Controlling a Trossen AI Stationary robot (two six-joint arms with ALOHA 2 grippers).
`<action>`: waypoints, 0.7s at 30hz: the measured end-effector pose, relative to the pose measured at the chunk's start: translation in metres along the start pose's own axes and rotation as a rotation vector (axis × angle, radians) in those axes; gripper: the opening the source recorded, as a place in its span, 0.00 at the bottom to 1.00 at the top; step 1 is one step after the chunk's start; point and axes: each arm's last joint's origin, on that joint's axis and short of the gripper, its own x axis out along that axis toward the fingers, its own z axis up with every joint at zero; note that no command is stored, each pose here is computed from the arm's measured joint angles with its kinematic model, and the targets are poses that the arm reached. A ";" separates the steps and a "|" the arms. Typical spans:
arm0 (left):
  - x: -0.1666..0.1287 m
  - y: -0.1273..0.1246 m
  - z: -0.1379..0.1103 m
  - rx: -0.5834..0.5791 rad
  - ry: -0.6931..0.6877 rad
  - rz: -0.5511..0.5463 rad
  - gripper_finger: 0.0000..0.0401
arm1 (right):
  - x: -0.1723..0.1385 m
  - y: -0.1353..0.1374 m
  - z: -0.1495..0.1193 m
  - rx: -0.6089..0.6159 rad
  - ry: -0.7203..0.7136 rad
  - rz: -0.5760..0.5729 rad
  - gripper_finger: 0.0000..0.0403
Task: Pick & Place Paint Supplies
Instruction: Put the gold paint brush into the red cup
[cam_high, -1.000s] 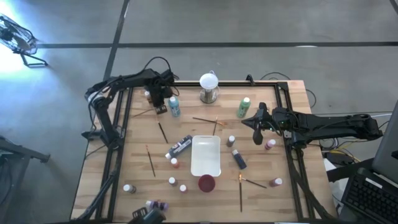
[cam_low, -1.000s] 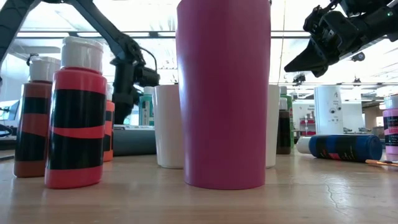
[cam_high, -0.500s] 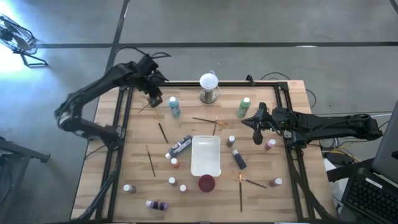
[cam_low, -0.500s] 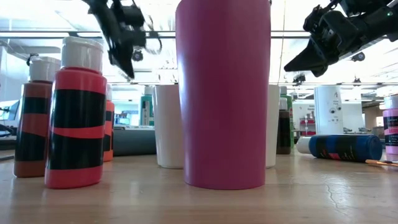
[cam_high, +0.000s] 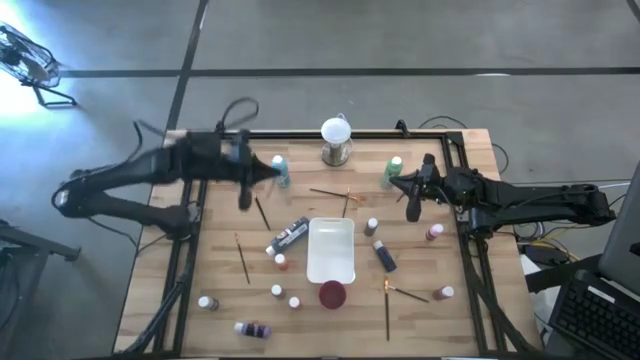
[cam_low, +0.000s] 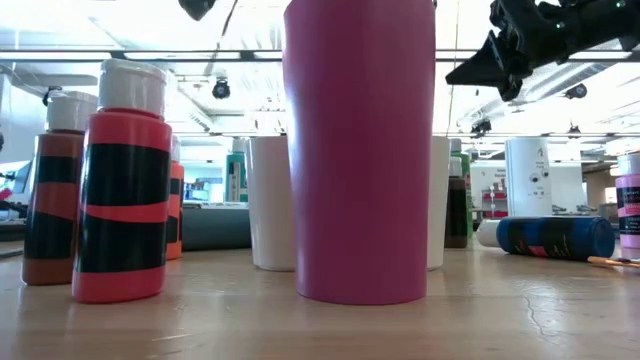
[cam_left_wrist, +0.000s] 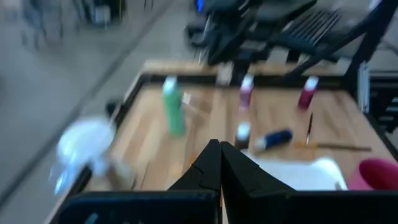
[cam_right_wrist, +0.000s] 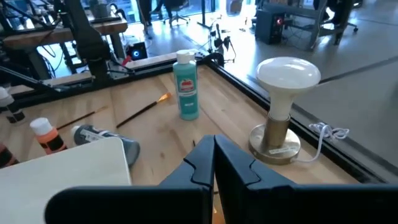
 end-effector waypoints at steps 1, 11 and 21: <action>0.004 -0.010 -0.005 0.024 -0.041 -0.008 0.00 | 0.000 0.000 0.001 0.004 -0.002 0.000 0.02; 0.015 -0.082 -0.018 0.050 -0.389 -0.218 0.00 | 0.000 -0.001 0.001 0.034 -0.007 -0.025 0.02; 0.063 -0.126 -0.038 0.039 -0.399 -0.313 0.00 | -0.001 -0.001 0.001 0.053 -0.008 -0.025 0.02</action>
